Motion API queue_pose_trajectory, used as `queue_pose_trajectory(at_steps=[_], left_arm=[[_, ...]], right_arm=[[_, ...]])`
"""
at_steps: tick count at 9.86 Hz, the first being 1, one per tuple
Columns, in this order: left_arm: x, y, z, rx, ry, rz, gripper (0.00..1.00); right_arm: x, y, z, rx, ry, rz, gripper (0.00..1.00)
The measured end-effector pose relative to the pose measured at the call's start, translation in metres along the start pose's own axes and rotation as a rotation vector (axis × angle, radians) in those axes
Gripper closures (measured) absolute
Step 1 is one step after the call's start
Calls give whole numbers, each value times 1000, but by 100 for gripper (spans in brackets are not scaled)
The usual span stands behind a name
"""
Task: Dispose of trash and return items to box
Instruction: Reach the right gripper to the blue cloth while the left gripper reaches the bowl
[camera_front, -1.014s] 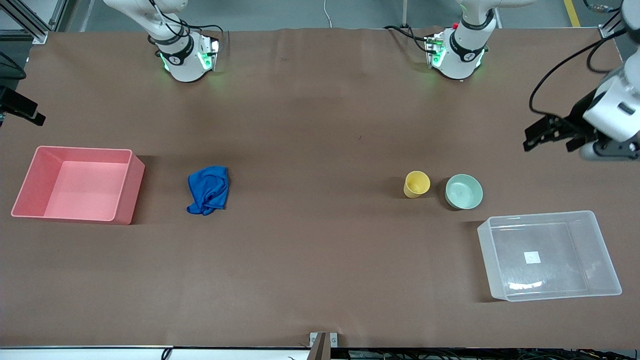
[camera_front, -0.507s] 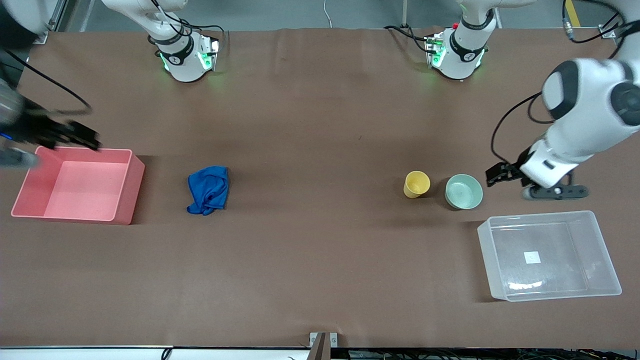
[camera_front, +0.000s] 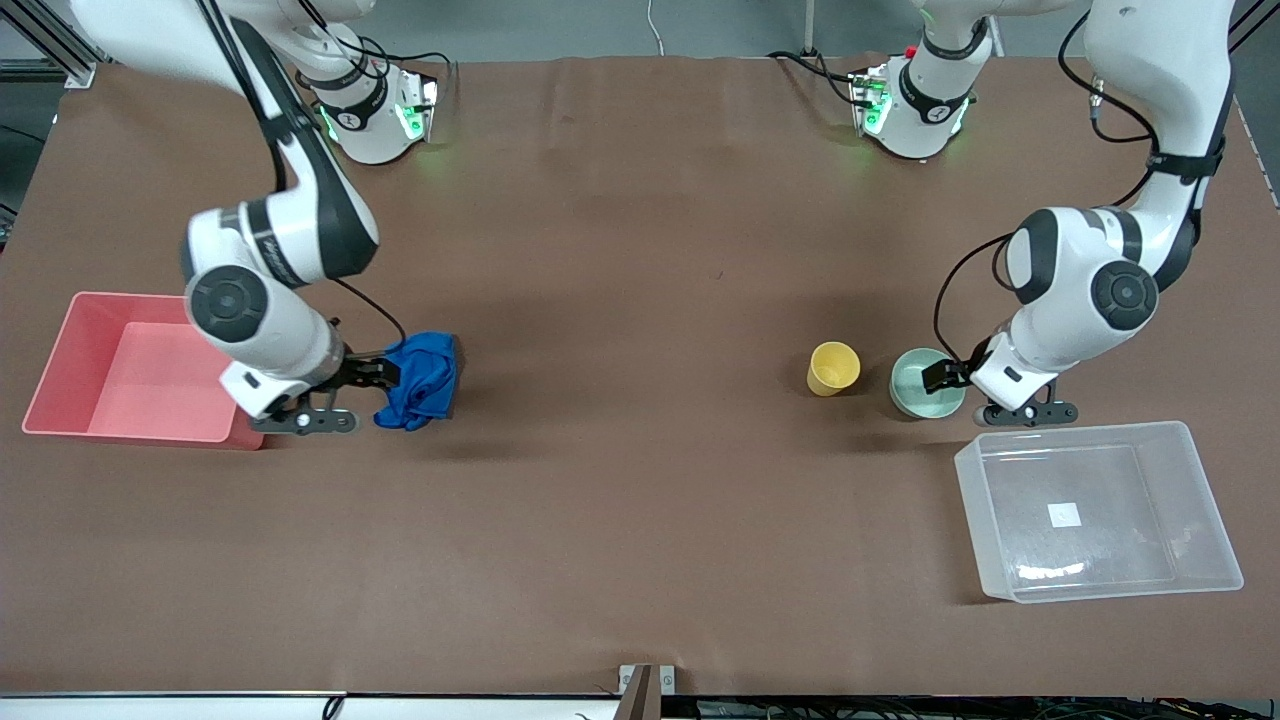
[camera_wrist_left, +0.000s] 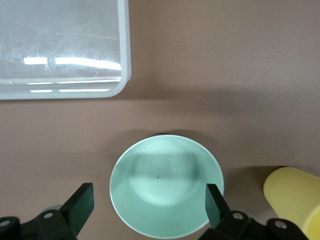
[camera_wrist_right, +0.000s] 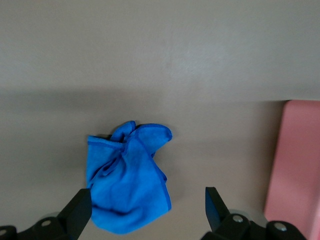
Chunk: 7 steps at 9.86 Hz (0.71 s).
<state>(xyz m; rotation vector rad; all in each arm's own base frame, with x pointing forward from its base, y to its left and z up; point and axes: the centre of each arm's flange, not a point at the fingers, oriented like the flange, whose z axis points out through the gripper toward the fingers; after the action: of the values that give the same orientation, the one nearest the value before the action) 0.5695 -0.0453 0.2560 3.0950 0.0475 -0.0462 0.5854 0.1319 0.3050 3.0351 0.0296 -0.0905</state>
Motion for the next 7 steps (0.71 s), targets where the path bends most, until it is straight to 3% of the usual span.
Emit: queue_pose_trajectory(at_steps=[2,7], left_arm=[[-5,-12,20,17,-5,2,1],[-15,-14,65,38,-54,33,9]], right_arm=[[-22,-5,49,33,41,2,0],[-37,-24,112,78,57,-24,1]])
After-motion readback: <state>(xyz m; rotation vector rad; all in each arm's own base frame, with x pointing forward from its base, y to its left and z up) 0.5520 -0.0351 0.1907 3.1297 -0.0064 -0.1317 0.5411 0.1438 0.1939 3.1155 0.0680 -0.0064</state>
